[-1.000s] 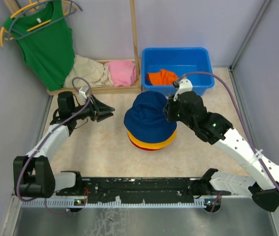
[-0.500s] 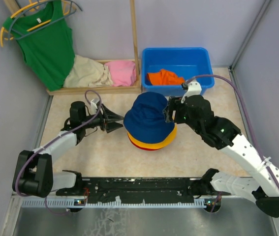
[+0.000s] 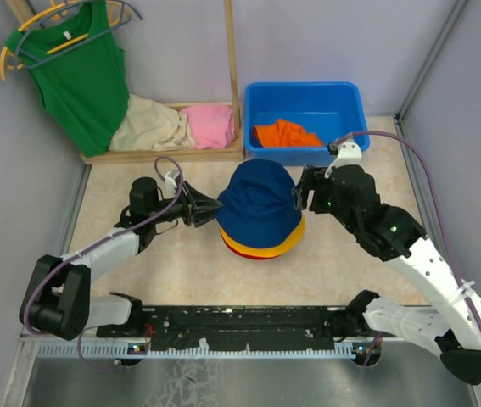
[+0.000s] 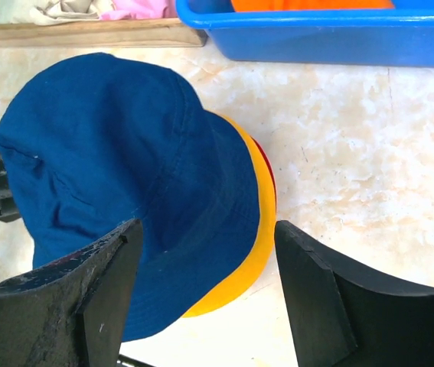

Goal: Stack the hats

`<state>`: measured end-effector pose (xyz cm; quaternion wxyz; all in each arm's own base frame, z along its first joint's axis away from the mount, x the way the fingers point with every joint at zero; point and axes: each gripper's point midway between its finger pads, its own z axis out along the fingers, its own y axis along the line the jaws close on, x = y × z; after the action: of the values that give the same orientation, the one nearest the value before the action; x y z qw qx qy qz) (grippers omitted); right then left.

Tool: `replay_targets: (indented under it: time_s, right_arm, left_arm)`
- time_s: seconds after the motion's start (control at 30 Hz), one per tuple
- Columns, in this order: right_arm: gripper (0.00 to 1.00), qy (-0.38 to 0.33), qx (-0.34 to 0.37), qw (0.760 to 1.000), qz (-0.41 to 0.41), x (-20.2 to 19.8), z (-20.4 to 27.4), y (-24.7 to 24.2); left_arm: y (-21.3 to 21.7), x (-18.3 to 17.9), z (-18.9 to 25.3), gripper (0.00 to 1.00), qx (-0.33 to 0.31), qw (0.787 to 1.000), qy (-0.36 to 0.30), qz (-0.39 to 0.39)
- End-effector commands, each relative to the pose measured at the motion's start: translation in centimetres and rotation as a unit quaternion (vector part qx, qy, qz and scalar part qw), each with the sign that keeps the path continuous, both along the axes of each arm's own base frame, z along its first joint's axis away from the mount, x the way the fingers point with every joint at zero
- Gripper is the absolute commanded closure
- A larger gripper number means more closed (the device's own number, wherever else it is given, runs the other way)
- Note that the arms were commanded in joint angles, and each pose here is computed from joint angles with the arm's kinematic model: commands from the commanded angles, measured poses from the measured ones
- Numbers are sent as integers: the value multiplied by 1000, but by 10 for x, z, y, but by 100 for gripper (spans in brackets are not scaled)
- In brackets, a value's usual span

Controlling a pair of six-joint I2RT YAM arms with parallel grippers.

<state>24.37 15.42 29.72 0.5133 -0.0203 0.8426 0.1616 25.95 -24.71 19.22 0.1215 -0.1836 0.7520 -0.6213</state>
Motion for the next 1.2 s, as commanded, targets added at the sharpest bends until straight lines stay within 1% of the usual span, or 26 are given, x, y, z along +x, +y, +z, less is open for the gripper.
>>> replay_targets:
  time_s: [0.0, 0.1, 0.13, 0.23, 0.3, 0.4, 0.53, 0.6, 0.7, 0.77, 1.0, 1.1, 1.17]
  right_arm:
    - [30, 4, 28, 999, -19, 0, -3, -10]
    - [29, 30, 56, 998, -17, 0, -16, -11]
    - [28, 39, 72, 997, -8, -1, -20, -8]
    - [26, 58, 123, 991, -3, 0, -28, -8]
    - [25, 72, 169, 983, 4, 2, -35, -10]
    - [25, 87, 240, 967, 17, 4, -40, -14]
    - [27, 120, 330, 936, 36, 5, -49, -13]
    - [30, 132, 365, 920, 52, 3, -52, -7]
    - [37, 153, 415, 894, 77, -1, -57, 4]
    - [38, 162, 432, 883, 86, -3, -61, 8]
    - [39, 191, 458, 864, 88, -5, -85, 12]
    - [42, 191, 465, 860, 87, -2, -89, 13]
    - [46, 192, 465, 860, 84, 1, -91, 13]
  left_arm:
    - [-5, 4, -1, 58, -3, 1000, -7, 15]
    - [-6, 6, -4, 76, 1, 1000, -3, 21]
    - [-6, 7, -6, 80, 3, 1000, -3, 22]
    - [-5, 8, -8, 90, 13, 1000, -16, 19]
    - [-6, 8, -12, 93, 22, 999, -26, 11]
    - [-8, 7, -18, 94, 28, 999, -41, -4]
    - [-11, 6, -24, 95, 31, 998, -49, -30]
    - [-13, 7, -26, 96, 34, 997, -55, -40]
    - [-14, 8, -28, 96, 42, 996, -59, -50]
    - [-14, 9, -26, 96, 42, 996, -60, -50]
    - [-15, 13, -22, 96, 44, 996, -64, -48]
    - [-15, 14, -22, 96, 44, 996, -64, -48]
    - [-16, 14, -23, 96, 45, 996, -61, -48]
